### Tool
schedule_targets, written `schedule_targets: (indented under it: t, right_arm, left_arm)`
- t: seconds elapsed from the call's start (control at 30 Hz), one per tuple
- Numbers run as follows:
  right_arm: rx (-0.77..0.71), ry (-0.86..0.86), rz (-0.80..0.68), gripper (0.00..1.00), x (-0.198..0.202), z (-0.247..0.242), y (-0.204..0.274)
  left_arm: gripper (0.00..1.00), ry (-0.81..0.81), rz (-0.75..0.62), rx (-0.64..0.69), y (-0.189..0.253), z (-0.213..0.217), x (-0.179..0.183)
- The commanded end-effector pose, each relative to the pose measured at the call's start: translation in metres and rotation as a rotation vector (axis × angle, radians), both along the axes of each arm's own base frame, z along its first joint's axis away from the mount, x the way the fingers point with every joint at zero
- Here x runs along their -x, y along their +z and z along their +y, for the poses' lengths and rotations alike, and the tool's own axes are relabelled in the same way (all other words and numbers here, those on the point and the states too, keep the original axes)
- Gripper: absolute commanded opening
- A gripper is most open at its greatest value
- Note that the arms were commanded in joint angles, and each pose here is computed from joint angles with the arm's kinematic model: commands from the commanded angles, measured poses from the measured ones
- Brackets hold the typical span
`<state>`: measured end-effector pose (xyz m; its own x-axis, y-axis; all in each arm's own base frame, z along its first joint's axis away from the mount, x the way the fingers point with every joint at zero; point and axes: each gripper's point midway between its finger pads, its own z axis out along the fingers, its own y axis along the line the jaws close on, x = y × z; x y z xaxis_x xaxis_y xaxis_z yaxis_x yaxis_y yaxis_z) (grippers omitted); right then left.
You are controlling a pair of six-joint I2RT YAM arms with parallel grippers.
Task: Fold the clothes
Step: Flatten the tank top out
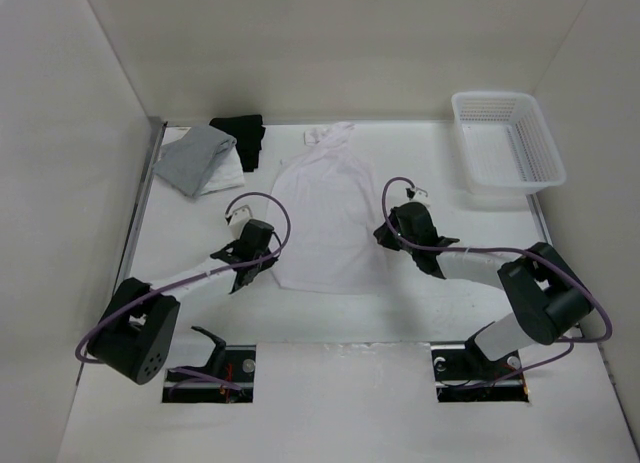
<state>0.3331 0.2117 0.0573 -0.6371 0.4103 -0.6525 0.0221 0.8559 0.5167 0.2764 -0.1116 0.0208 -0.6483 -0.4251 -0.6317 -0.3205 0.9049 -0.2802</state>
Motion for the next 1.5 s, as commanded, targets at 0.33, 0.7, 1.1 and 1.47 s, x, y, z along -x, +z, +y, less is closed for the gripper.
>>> schedule_targets:
  t: [0.33, 0.7, 1.1, 1.47]
  right_arm:
    - [-0.041, 0.026, 0.001, 0.04, -0.001, 0.007, -0.004]
    - [-0.041, 0.045, -0.003, 0.28, 0.0, 0.015, -0.004]
    - [0.015, 0.059, 0.013, 0.43, 0.025, 0.011, -0.011]
    - [0.033, 0.08, 0.03, 0.45, 0.027, 0.022, -0.022]
  left_arm:
    - [0.09, 0.015, 0.074, 0.002, 0.102, 0.026, 0.042]
    - [0.37, -0.004, 0.011, -0.116, 0.085, 0.024, 0.004]
    - [0.45, -0.001, 0.062, 0.057, 0.017, 0.02, 0.038]
    - [0.0, -0.014, 0.118, 0.054, 0.036, 0.019, 0.052]
